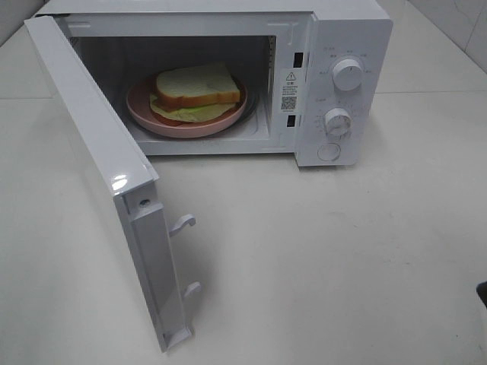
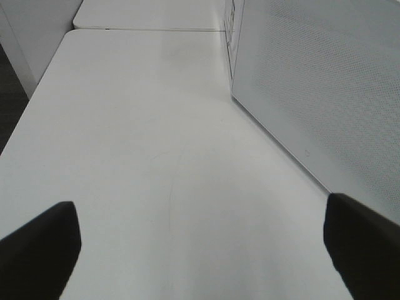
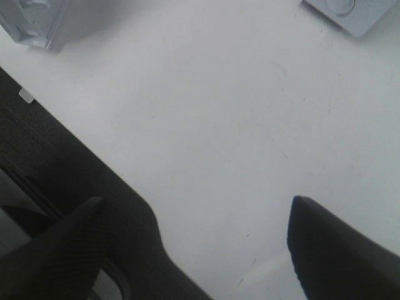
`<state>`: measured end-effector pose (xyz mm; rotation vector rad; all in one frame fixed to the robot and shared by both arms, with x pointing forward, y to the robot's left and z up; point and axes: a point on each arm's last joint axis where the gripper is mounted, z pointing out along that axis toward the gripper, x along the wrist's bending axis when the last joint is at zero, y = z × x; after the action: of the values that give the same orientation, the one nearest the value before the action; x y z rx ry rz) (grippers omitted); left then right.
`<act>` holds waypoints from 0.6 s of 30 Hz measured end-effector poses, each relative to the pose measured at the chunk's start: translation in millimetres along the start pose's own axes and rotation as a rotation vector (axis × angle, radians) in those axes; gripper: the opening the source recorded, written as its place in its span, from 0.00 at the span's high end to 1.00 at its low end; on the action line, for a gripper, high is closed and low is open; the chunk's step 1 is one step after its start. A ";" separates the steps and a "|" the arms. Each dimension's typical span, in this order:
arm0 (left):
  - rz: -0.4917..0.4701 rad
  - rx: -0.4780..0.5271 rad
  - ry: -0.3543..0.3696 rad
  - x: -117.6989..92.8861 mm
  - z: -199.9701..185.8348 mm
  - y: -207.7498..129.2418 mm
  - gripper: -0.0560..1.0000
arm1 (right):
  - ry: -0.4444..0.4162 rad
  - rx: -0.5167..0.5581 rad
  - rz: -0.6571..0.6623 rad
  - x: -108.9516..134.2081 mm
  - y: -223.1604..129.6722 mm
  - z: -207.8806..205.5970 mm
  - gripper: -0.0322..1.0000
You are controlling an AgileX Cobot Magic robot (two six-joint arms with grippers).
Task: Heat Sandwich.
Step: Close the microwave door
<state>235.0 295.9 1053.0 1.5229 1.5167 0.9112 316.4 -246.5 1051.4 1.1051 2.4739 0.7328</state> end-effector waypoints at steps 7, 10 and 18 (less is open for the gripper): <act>0.000 0.000 0.000 0.0 0.0 0.0 0.01 | -0.014 0.099 0.059 -0.5 -13.2 -4.7 0.23; 0.000 0.000 0.000 0.0 0.0 0.0 0.01 | -0.028 0.131 0.080 -1.6 -16.2 -5.0 0.23; 0.000 0.000 0.000 0.0 0.0 0.0 0.01 | -0.095 0.084 0.136 -5.1 -34.9 -24.3 0.23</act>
<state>235.0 295.9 1053.0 1.5229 1.5167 0.9112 287.2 -277.8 1051.5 1.3184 2.3877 0.6033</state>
